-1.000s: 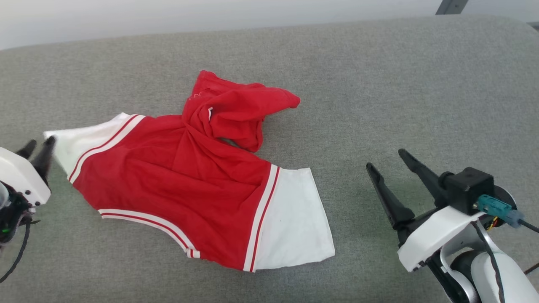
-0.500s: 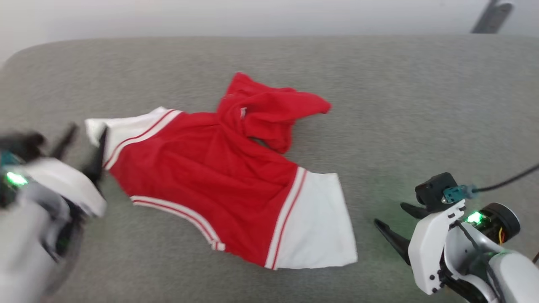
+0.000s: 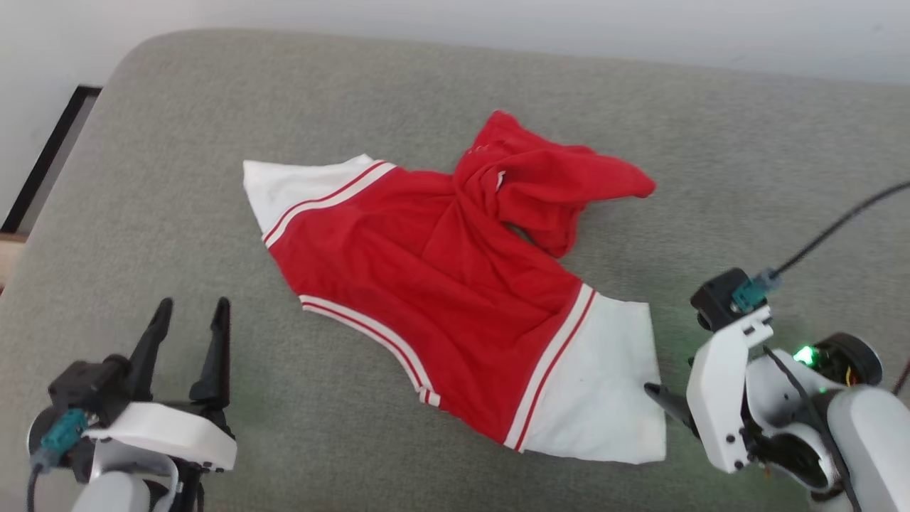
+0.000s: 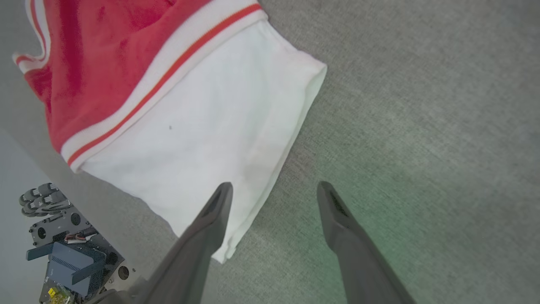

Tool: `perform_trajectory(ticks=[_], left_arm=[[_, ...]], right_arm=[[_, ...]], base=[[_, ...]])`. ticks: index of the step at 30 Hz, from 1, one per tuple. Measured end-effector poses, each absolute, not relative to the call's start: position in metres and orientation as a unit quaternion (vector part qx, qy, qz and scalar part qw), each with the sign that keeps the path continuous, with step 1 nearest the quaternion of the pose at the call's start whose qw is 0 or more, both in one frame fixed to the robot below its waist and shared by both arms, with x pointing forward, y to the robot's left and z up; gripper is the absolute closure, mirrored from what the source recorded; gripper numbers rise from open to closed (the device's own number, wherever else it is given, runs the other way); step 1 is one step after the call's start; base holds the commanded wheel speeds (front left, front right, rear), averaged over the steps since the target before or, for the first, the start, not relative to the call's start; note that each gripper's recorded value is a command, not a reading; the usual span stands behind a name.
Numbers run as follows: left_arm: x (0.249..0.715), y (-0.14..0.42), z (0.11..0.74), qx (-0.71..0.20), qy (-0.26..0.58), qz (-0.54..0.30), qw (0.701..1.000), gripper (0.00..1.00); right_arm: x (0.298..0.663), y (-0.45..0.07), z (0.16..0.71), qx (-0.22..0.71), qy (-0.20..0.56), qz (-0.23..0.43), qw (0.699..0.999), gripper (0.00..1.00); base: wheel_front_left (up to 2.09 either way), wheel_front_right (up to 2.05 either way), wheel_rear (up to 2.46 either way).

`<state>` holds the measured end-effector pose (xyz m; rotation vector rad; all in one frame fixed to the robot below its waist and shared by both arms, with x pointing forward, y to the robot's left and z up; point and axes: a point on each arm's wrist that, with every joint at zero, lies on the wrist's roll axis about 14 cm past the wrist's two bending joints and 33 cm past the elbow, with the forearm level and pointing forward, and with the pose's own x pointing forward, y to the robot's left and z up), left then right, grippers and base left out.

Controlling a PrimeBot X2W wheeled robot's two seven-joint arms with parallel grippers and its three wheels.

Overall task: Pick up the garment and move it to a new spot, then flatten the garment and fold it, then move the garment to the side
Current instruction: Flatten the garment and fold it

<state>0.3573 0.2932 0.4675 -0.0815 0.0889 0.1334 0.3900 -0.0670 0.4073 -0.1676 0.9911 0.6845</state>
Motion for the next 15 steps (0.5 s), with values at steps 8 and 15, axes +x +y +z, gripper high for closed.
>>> perform_trajectory(ticks=[8,15], left_arm=[[0.348,0.292,0.464,-0.047,0.038,0.093,0.994,0.0],[0.348,0.288,0.461,-0.052,0.042,0.096,0.993,0.0]], right_arm=[[0.402,-0.051,0.383,-0.098,0.502,0.329,0.794,0.0],[0.404,-0.042,0.368,-0.121,0.517,0.339,0.777,0.78]], base=[[0.0,0.0,0.0],[0.0,0.0,0.0]])
